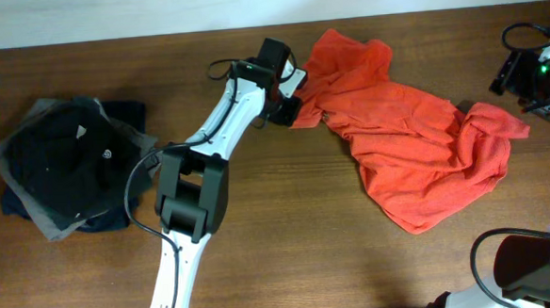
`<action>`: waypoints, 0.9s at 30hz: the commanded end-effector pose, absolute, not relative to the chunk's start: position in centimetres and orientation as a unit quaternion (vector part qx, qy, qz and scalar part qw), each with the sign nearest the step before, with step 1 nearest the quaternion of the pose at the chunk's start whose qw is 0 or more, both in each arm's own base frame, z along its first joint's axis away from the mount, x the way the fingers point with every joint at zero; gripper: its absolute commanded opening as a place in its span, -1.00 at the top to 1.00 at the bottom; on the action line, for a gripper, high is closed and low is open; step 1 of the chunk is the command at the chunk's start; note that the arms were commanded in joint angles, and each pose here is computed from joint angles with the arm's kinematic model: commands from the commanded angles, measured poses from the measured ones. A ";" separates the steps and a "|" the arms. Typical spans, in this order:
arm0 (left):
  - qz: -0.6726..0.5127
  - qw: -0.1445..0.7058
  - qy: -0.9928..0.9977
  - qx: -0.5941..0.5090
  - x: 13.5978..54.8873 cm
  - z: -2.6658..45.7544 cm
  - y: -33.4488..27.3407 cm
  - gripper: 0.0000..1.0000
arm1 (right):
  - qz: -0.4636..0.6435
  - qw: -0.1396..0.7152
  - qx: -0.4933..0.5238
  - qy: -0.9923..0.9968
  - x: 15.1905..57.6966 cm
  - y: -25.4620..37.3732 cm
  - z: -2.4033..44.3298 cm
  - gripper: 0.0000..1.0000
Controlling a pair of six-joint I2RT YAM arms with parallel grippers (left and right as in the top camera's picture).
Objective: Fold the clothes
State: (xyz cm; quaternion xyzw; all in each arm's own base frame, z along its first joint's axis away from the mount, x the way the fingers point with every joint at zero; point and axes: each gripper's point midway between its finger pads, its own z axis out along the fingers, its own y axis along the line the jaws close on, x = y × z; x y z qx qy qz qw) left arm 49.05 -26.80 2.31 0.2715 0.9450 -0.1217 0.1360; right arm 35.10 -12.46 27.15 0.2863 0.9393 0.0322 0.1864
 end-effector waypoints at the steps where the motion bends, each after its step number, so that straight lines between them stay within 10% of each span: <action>1: -0.045 0.295 0.929 0.219 54.1 18.3 -19.6 1.00 | 0.033 0.177 0.283 0.942 35.0 -12.4 26.3 -0.47; 9: -0.032 0.466 0.858 0.213 50.2 38.3 -12.7 1.00 | 0.051 0.131 0.235 0.962 35.7 -10.5 21.2 -0.45; 27: 0.013 0.501 0.836 0.226 44.8 44.2 -10.8 1.00 | 0.235 0.100 0.005 0.967 36.2 4.4 10.8 -0.35</action>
